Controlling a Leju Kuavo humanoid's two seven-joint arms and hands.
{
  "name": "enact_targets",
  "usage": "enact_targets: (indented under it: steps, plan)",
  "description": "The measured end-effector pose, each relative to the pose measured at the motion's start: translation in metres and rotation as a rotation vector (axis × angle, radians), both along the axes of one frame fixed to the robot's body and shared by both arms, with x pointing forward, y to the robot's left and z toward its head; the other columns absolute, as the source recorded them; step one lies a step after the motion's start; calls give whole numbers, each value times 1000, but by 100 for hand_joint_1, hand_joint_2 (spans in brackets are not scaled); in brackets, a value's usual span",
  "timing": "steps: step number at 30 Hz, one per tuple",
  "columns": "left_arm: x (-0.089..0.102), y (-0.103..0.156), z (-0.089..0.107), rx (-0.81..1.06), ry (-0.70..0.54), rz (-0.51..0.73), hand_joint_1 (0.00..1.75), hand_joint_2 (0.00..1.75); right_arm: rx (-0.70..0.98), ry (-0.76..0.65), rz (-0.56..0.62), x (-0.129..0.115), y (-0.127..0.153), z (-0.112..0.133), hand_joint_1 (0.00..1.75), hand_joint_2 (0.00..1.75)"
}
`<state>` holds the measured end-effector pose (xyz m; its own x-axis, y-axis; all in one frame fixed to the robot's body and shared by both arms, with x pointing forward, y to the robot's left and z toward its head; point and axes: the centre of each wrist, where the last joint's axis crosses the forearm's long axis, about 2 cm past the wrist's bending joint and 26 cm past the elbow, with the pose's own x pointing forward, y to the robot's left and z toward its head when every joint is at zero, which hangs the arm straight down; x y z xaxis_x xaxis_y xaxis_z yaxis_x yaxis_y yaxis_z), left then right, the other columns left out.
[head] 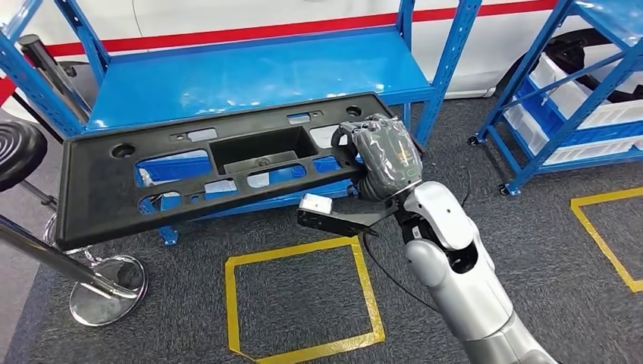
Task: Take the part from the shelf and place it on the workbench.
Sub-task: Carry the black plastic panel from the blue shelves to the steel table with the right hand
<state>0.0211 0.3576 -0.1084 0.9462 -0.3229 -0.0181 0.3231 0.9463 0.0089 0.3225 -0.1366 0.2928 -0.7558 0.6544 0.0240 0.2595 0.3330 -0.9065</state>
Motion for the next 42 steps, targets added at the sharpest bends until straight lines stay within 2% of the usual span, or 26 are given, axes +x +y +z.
enact_targets:
  steps: [13,21,30,34,37,42]
  plan:
    - [-2,-4,-1,35,7,-185,0,175,-17,-5,-125,8,-31,1,175,175]
    - [-3,-39,-4,21,32,-345,0,175,-30,6,-253,-8,-55,-12,175,175]
    - [6,-51,-3,11,87,-456,0,175,-16,-11,-332,-12,-33,-3,175,175]
    - [6,-54,-3,8,91,-476,0,175,-14,-7,-354,-14,-34,-3,175,175]
    - [3,-59,-4,-3,80,-497,0,175,-11,9,-383,-24,-49,-10,175,175]
    - [-2,-68,-4,-29,33,-498,0,175,2,1,-423,-47,-90,-13,175,175]
